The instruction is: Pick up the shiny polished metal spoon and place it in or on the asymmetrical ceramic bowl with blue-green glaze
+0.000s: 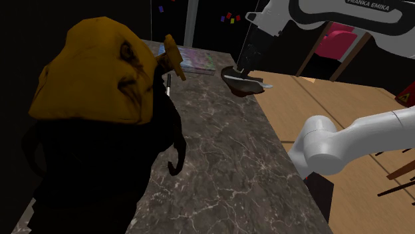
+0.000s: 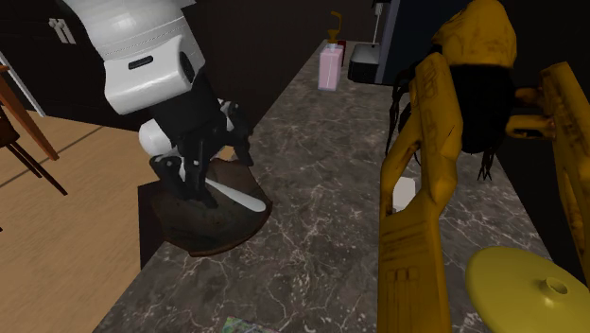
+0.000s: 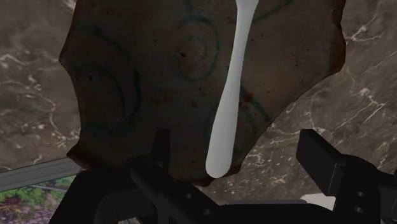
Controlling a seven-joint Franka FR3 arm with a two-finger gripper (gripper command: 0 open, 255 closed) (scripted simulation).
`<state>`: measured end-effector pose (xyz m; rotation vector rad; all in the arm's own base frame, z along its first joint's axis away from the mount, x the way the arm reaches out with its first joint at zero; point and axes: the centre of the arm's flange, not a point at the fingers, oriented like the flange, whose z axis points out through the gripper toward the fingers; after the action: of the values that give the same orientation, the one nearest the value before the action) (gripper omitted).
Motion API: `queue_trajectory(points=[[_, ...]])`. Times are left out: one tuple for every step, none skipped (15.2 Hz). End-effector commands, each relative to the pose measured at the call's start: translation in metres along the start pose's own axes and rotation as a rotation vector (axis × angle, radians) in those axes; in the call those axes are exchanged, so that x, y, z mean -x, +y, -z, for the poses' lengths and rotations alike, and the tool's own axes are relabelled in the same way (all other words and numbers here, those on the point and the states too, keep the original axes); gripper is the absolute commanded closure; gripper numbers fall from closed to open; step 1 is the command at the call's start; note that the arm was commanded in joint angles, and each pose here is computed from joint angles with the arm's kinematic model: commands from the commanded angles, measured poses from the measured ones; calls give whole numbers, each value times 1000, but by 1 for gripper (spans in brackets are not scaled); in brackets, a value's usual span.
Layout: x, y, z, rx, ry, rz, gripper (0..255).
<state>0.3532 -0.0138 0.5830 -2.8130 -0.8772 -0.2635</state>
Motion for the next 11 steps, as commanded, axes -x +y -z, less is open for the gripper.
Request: queue_trajectory(points=[[0,0,0,0,0,0,0],[0,0,0,0,0,0,0],[0,0,13,0,0,0,0],[0,0,26,0,0,0,0],[0,0,40,0,0,0,0],[0,0,50,0,0,0,0],[0,0,50,0,0,0,0],[0,0,50,0,0,0,0],[0,0,50,0,0,0,0],[0,0,50,0,0,0,0],[0,0,50,0,0,0,0]])
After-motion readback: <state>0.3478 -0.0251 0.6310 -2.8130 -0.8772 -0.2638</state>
